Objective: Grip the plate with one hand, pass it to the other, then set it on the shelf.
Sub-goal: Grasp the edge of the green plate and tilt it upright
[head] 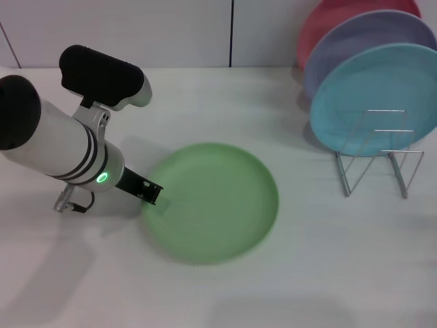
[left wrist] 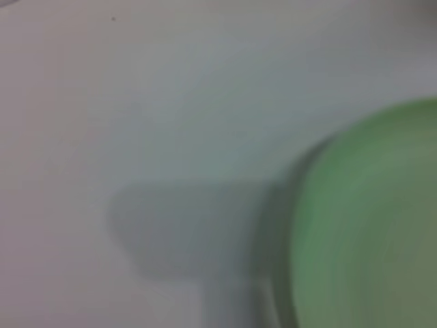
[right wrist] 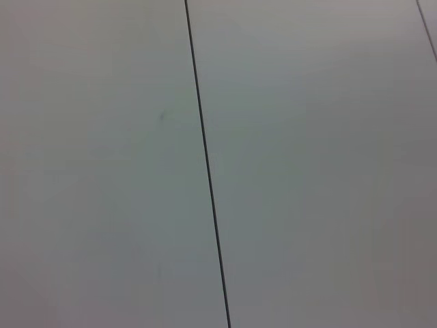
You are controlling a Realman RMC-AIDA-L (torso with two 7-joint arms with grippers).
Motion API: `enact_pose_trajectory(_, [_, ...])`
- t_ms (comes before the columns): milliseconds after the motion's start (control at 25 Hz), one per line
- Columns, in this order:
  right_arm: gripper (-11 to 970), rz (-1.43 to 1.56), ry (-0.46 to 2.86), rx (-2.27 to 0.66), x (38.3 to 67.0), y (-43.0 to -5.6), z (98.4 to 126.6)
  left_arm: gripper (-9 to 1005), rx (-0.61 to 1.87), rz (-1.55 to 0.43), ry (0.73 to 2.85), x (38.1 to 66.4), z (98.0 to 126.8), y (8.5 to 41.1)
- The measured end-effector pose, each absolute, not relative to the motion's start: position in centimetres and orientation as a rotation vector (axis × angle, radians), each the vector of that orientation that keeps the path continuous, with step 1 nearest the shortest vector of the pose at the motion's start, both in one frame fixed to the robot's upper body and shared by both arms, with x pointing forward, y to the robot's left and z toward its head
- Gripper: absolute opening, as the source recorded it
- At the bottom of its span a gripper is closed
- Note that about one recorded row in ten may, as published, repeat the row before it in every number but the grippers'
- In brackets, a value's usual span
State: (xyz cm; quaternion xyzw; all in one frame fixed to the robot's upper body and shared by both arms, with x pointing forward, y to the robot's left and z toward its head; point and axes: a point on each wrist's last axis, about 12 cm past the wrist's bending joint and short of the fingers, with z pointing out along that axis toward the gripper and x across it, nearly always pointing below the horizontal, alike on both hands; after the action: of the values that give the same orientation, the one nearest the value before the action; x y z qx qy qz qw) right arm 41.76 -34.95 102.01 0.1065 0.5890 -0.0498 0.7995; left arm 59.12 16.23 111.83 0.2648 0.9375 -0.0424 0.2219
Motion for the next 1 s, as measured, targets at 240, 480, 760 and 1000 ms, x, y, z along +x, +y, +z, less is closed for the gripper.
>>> enact_pose_trajectory(240, [700,-0.111,1.265,0.224,41.9,-34.9,102.0,172,0.745,-0.112,2.584,59.2,111.7,16.3])
enact_pose_trajectory(480, [699,-0.116,1.258,0.218,41.8,-34.9,102.1,80,0.766,-0.124,2.563,59.3,112.1,16.0])
enact_pose_trajectory(760, [699,-0.084,1.140,0.164,41.5,-34.4,103.5,57,0.788,-0.145,2.512,59.5,113.4,15.5])
enact_pose_trajectory(1000, [699,0.044,0.927,-0.027,43.0,-32.9,106.4,46,0.804,-0.160,2.453,59.7,114.9,15.2])
